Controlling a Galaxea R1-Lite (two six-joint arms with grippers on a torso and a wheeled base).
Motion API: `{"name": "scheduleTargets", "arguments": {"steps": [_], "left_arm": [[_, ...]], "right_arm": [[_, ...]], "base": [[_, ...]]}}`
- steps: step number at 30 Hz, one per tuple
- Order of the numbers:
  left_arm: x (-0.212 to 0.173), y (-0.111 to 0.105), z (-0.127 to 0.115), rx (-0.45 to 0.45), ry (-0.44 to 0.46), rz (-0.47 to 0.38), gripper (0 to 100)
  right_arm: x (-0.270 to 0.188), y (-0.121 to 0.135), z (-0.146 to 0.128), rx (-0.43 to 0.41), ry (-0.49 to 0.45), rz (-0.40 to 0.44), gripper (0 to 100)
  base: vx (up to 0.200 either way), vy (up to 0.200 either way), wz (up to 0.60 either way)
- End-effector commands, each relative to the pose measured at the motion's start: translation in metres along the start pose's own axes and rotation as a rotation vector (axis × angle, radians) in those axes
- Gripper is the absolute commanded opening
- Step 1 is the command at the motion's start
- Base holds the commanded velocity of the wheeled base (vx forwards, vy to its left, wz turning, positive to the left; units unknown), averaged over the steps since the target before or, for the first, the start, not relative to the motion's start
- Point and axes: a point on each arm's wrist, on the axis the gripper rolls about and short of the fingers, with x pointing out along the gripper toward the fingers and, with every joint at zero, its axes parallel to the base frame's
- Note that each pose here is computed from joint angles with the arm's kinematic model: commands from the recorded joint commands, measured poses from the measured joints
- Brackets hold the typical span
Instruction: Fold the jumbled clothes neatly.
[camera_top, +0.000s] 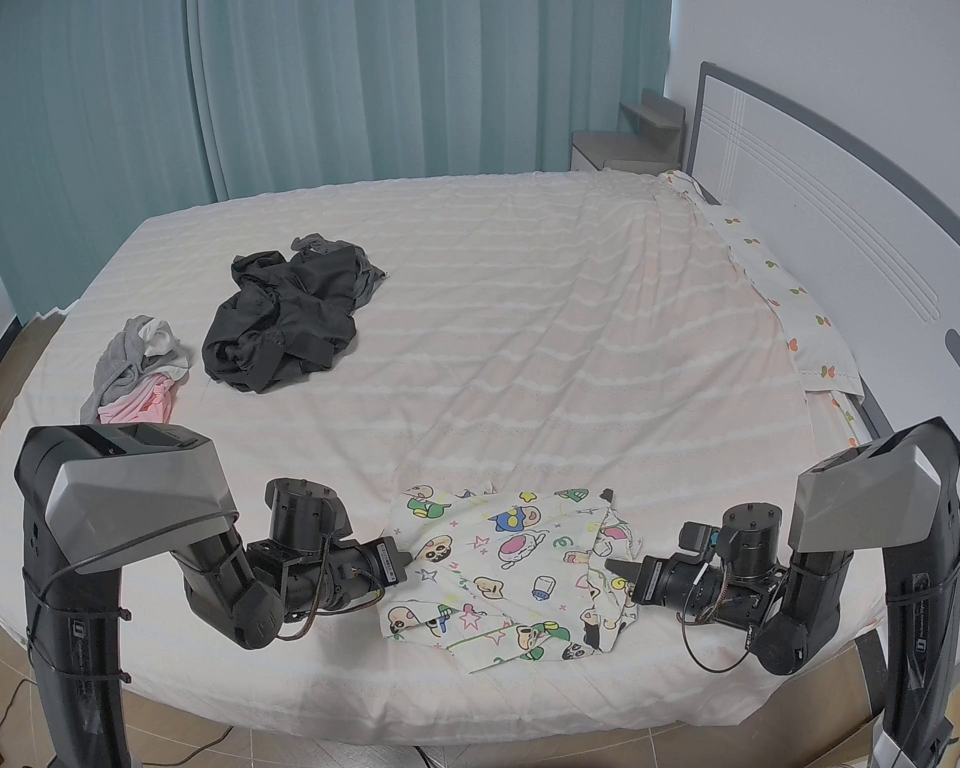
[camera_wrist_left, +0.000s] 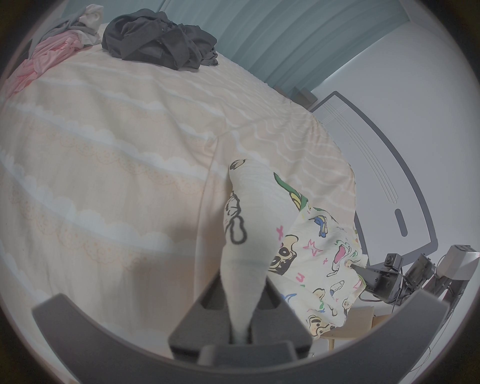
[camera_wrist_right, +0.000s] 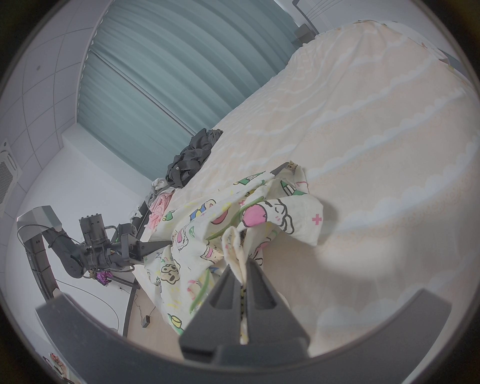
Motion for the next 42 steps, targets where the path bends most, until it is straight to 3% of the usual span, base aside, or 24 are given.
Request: {"name": "scheduleTargets", "arguments": {"steps": [1,10,11,24,33,41,42], "left_arm": [[-0.001,0.001,0.001,-0.002,-0.004,0.001,0],[-0.001,0.002,0.003,-0.003,-0.011,0.002,0],[0.000,0.002,0.003,-0.003,-0.011,0.002,0],[0.000,0.006,0.006,-0.008,-0.021,0.009,0],[-0.001,0.024,0.039,-0.044,-0.118,0.029,0],[-0.010,0.047,0.062,-0.079,-0.191,0.069,0],[-0.014,0.057,0.069,-0.095,-0.217,0.088,0]], "right_arm": [[-0.004,0.003,0.005,-0.002,-0.014,0.005,0],[-0.001,-0.002,0.004,0.003,-0.008,-0.008,0],[0.000,-0.002,0.004,0.003,-0.008,-0.008,100],[-0.006,-0.006,0.007,-0.016,-0.043,-0.008,100],[-0.029,-0.008,0.013,0.012,-0.049,-0.042,100],[-0.042,-0.005,0.013,0.018,-0.043,-0.049,100],[-0.043,-0.004,0.012,0.019,-0.041,-0.052,100]], "base": [[-0.200,0.000,0.00],[-0.200,0.067,0.00],[-0.200,0.000,0.00],[-0.031,0.000,0.00],[0.000,0.000,0.00],[0.000,0.000,0.00],[0.000,0.000,0.00]]}}
